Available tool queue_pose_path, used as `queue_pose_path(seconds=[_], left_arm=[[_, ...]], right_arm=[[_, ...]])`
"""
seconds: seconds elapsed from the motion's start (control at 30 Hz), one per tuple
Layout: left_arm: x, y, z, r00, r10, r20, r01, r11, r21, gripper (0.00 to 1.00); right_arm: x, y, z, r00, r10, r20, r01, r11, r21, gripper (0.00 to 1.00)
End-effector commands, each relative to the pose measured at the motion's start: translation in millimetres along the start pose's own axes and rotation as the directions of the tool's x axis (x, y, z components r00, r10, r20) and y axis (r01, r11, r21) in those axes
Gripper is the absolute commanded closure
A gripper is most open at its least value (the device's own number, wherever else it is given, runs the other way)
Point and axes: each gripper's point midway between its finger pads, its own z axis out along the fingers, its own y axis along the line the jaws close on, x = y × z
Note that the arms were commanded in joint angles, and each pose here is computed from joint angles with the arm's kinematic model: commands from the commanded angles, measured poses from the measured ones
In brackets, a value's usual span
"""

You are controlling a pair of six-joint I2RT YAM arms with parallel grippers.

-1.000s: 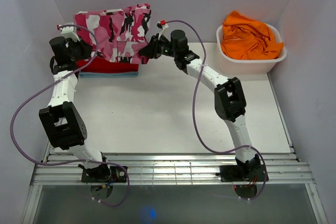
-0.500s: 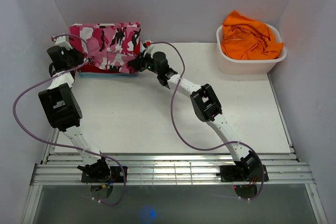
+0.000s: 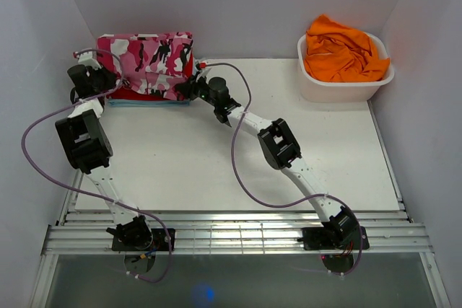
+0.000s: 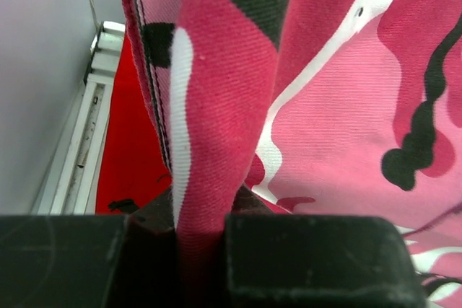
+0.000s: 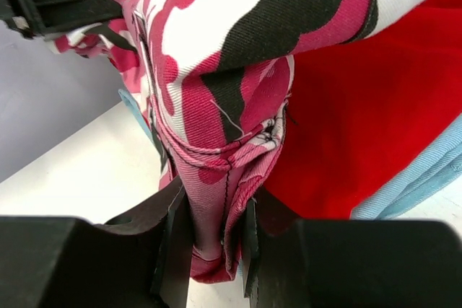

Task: Fold and stack the trousers
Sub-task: Neatly place the folded trousers to the corner

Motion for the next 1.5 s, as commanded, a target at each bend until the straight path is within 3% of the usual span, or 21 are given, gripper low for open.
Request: queue_pose_path(seconds=[0.0, 0.23, 0.27, 0.3, 0.33, 0.37, 0.43, 0.47, 0.53, 0.57, 0.6, 0.7, 0.77, 0.87, 0.97, 1.2, 1.23, 1.3, 1.33, 1.43, 1.47], left_arm=[[-43.6, 46.9, 4.5, 0.987, 0.087, 0.136, -0.066, 0.986, -0.152, 1.00], [-8.9, 68.0, 29.5, 0.996, 0.054, 0.066, -0.042, 0.983, -0.177, 1.00], [-7.1, 70.3, 32.7, 0.997, 0.052, 0.061, -0.040, 0.983, -0.180, 0.93], [-6.4, 71.0, 35.7, 0.997, 0.049, 0.055, -0.038, 0.984, -0.176, 0.84], [-11.9, 68.1, 41.2, 0.996, 0.054, 0.068, -0.043, 0.988, -0.150, 0.68], [-15.9, 65.6, 43.6, 0.995, 0.060, 0.075, -0.049, 0.990, -0.132, 0.40], [-38.3, 61.4, 48.2, 0.992, 0.066, 0.109, -0.054, 0.992, -0.112, 0.03], [-42.7, 61.3, 51.3, 0.992, 0.069, 0.110, -0.057, 0.993, -0.106, 0.02], [-50.8, 61.0, 53.2, 0.994, 0.073, 0.082, -0.064, 0.992, -0.105, 0.02], [-80.0, 63.3, 54.9, 0.988, 0.101, 0.119, -0.085, 0.988, -0.130, 0.02], [-90.7, 65.7, 53.6, 0.987, 0.109, 0.120, -0.091, 0.985, -0.147, 0.02], [-109.6, 72.6, 33.9, 0.994, 0.102, 0.050, -0.090, 0.975, -0.201, 0.02], [-121.9, 68.5, 17.1, 0.992, 0.116, 0.045, -0.105, 0.976, -0.191, 0.02], [-135.9, 51.2, -19.5, 0.984, 0.174, 0.023, -0.169, 0.975, -0.146, 0.02], [-134.8, 16.5, -48.1, 0.983, 0.174, -0.065, -0.176, 0.984, -0.014, 0.02], [-55.0, -69.3, -134.1, 0.905, 0.065, -0.421, 0.066, 0.955, 0.290, 0.02], [-26.0, -72.8, -143.5, 0.874, 0.050, -0.483, 0.109, 0.949, 0.295, 0.02], [-20.0, -85.4, -165.7, 0.871, 0.062, -0.487, 0.098, 0.950, 0.295, 0.02], [8.4, -87.5, -175.7, 0.839, 0.037, -0.543, 0.135, 0.952, 0.273, 0.02], [25.9, -101.9, -198.7, 0.825, 0.068, -0.561, 0.103, 0.958, 0.269, 0.02], [51.1, -109.4, -207.8, 0.792, 0.077, -0.605, 0.114, 0.956, 0.271, 0.02]], right_arm=[[-61.3, -24.8, 1.7, 0.976, -0.111, 0.188, 0.097, 0.992, 0.086, 0.70], [-75.2, -40.5, -5.0, 0.967, -0.169, 0.191, 0.144, 0.980, 0.138, 0.24], [-82.6, -46.0, -8.2, 0.965, -0.178, 0.193, 0.151, 0.977, 0.149, 0.15], [-86.8, -48.4, -9.9, 0.966, -0.181, 0.186, 0.154, 0.976, 0.153, 0.04], [-90.6, -51.1, -12.2, 0.967, -0.179, 0.180, 0.152, 0.976, 0.154, 0.03], [-100.9, -56.2, -18.5, 0.971, -0.167, 0.173, 0.139, 0.977, 0.163, 0.03], [-107.4, -54.5, -25.5, 0.975, -0.165, 0.148, 0.144, 0.979, 0.144, 0.02], [-134.2, -46.1, -30.9, 0.969, -0.179, 0.167, 0.158, 0.978, 0.134, 0.02], [-126.7, -41.2, -42.5, 0.979, -0.170, 0.117, 0.159, 0.983, 0.098, 0.03], [-151.7, -28.2, -48.9, 0.974, -0.179, 0.137, 0.170, 0.982, 0.080, 0.04], [-142.2, -24.6, -55.4, 0.980, -0.174, 0.099, 0.169, 0.984, 0.062, 0.04], [-165.4, -6.1, -72.1, 0.981, -0.180, 0.067, 0.179, 0.984, 0.022, 0.04], [-168.0, -3.6, -87.3, 0.987, -0.161, 0.000, 0.161, 0.987, 0.028, 0.02], [-165.7, -1.3, -113.6, 0.983, -0.127, -0.134, 0.129, 0.992, 0.002, 0.10], [-161.6, -2.8, -151.0, 0.948, -0.099, -0.304, 0.097, 0.995, -0.021, 0.10], [-163.6, -27.9, -276.5, 0.838, -0.032, -0.544, 0.054, 0.998, 0.024, 0.10], [-173.9, -24.5, -293.6, 0.838, -0.036, -0.545, 0.065, 0.997, 0.034, 0.10], [-153.7, -39.6, -340.0, 0.806, 0.038, -0.591, 0.026, 0.995, 0.100, 0.10], [-146.5, -39.4, -359.3, 0.793, 0.069, -0.606, 0.006, 0.993, 0.121, 0.10], [-139.9, -29.8, -425.1, 0.794, 0.108, -0.599, 0.010, 0.982, 0.190, 0.10], [-134.7, -33.9, -443.6, 0.788, 0.129, -0.602, 0.013, 0.974, 0.225, 0.10]])
